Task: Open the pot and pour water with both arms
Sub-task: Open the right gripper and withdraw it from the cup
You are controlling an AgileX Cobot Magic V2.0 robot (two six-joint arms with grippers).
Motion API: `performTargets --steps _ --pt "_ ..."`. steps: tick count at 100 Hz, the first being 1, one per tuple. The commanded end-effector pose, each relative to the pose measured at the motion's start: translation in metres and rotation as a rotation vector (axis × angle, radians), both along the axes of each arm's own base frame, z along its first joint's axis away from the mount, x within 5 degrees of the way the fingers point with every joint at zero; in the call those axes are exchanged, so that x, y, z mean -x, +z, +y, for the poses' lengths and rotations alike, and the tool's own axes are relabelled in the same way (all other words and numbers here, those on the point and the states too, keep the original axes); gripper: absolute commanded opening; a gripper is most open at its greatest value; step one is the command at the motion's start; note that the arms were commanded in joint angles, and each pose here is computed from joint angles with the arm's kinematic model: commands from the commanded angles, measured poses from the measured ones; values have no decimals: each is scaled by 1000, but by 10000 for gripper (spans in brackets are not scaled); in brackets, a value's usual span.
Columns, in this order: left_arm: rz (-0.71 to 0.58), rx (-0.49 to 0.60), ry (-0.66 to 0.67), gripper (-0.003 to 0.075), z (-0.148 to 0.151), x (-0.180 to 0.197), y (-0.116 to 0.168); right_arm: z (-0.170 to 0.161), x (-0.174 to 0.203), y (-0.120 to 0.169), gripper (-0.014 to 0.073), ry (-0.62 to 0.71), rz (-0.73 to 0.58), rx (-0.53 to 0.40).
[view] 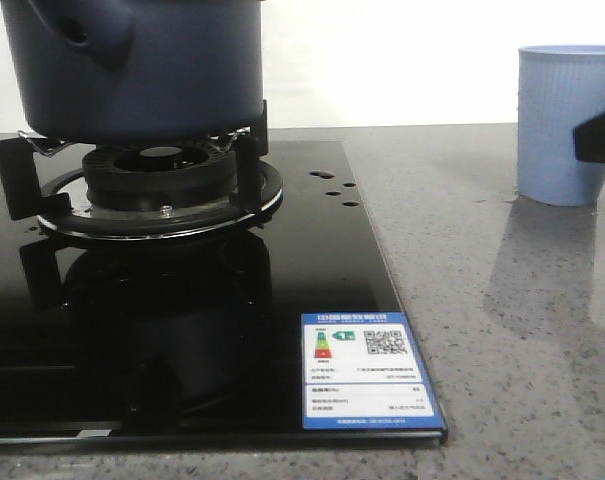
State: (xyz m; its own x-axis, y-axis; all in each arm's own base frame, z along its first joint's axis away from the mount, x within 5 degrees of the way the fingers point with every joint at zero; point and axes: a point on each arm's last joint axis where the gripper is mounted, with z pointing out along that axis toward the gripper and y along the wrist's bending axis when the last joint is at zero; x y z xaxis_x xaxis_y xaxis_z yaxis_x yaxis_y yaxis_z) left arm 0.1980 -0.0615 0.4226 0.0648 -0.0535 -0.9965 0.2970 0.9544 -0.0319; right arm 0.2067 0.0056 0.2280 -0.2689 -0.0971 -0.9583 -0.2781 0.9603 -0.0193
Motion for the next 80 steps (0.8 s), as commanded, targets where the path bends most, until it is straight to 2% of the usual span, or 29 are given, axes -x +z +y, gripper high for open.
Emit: performTargets --steps 1,20,45,80 --pt "-138 49 46 360 7 7 24 2 12 13 589 6 -84 -22" --pt "-117 46 -11 360 -6 4 20 5 38 15 589 -24 -120 -89" --pt "-52 26 -112 360 -40 -14 1 8 63 17 589 -35 -193 -69" --pt "26 -12 -146 360 -72 -44 -31 8 69 22 589 -42 -220 -91"
